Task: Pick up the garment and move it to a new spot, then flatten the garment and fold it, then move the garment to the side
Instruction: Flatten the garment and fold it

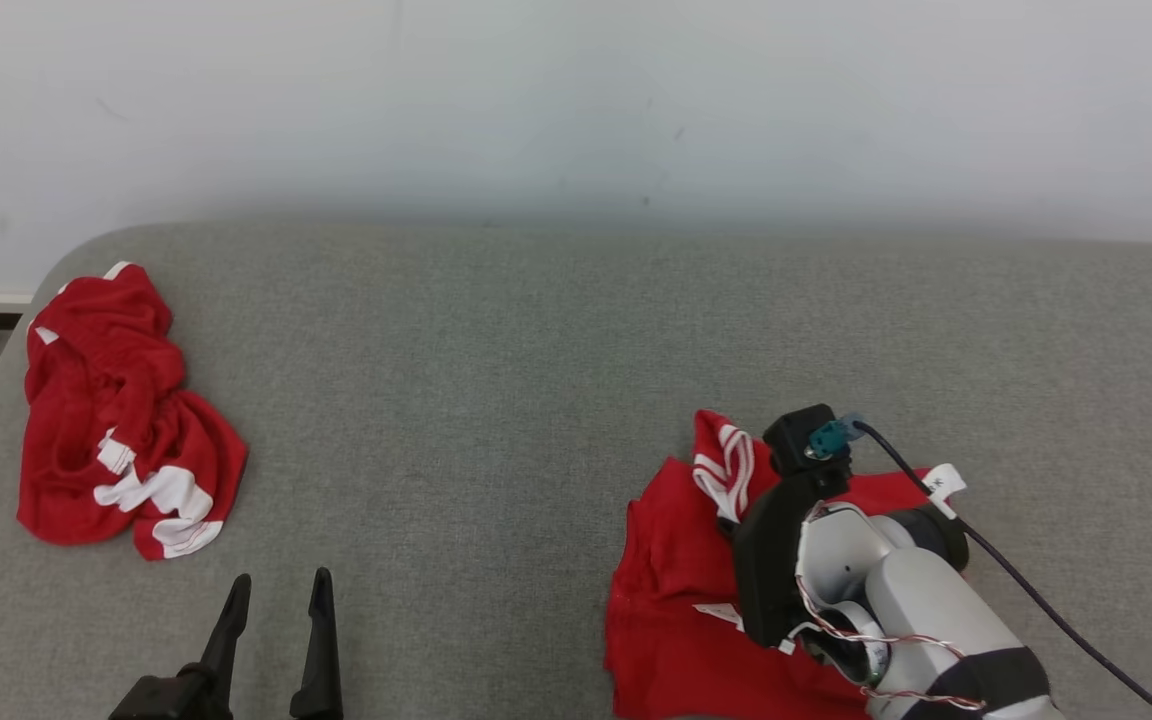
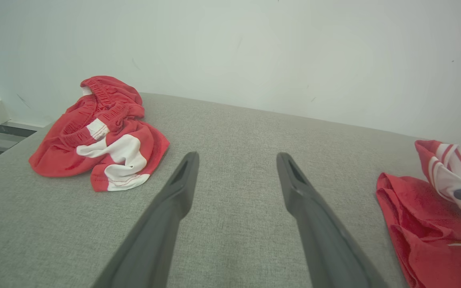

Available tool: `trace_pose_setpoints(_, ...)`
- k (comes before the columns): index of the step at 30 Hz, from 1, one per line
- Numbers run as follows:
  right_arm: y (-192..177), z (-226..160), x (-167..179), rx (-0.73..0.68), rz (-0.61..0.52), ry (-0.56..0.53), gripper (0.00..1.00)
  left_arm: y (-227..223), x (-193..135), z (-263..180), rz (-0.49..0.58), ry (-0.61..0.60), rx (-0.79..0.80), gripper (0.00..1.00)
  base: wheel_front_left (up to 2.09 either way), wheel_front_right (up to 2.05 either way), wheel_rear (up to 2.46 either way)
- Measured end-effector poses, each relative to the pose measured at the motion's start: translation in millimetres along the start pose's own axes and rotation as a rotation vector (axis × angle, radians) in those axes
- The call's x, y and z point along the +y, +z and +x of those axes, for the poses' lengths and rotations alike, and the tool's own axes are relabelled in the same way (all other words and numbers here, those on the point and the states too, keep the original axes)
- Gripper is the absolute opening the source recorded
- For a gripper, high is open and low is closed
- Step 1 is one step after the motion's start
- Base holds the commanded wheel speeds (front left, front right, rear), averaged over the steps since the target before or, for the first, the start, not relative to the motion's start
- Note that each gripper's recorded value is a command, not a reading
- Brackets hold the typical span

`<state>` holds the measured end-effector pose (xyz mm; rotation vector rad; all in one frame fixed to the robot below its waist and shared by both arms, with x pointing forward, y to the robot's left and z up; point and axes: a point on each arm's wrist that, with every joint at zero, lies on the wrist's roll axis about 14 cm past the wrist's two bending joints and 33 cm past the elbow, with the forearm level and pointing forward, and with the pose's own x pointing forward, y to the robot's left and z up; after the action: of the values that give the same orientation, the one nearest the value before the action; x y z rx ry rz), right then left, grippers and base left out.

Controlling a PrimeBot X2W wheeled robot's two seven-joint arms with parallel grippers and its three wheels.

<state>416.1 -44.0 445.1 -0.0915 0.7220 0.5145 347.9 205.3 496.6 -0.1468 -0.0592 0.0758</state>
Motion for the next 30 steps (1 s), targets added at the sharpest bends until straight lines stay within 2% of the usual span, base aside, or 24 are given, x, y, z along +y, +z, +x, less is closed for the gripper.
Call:
trace_pose_setpoints(12, -11, 26, 41, 0.057, -0.017, 0.116, 0.00, -5, 4, 0, -0.006, 0.016, 0.017, 1.00, 0.00, 0.00, 0.00)
trace_pose_setpoints(13, -15, 26, 46, 0.067, -0.005, 0.136, 0.11, -5, 4, 0, -0.006, 0.015, 0.018, 1.00, 0.00, 0.00, 0.00)
trace_pose_setpoints(14, -16, 26, 49, 0.069, -0.007, 0.142, 0.43, -5, 3, 0, -0.007, 0.013, 0.018, 1.00, 0.00, 0.00, 0.00)
trace_pose_setpoints(15, -13, 25, 50, 0.049, 0.009, 0.152, 1.00, -5, 3, 0, -0.007, 0.012, 0.018, 1.00, 0.00, 0.00, 0.00)
trace_pose_setpoints(18, 1, 22, 53, -0.021, 0.080, 0.182, 1.00, -5, 2, 1, -0.008, 0.009, 0.016, 1.00, 0.00, 0.00, 0.00)
trace_pose_setpoints(23, 47, 6, 49, -0.239, 0.166, 0.195, 1.00, -1, 0, 2, -0.010, -0.002, 0.002, 1.00, 0.00, 0.00, 0.00)
trace_pose_setpoints(27, 70, -11, 26, -0.384, 0.181, 0.133, 1.00, 2, -2, 0, -0.012, -0.011, -0.006, 1.00, 0.00, 0.00, 0.00)
trace_pose_setpoints(30, 80, -30, -14, -0.495, 0.151, 0.028, 1.00, 4, -6, 0, -0.011, -0.023, -0.012, 1.00, 0.00, 0.00, 0.00)
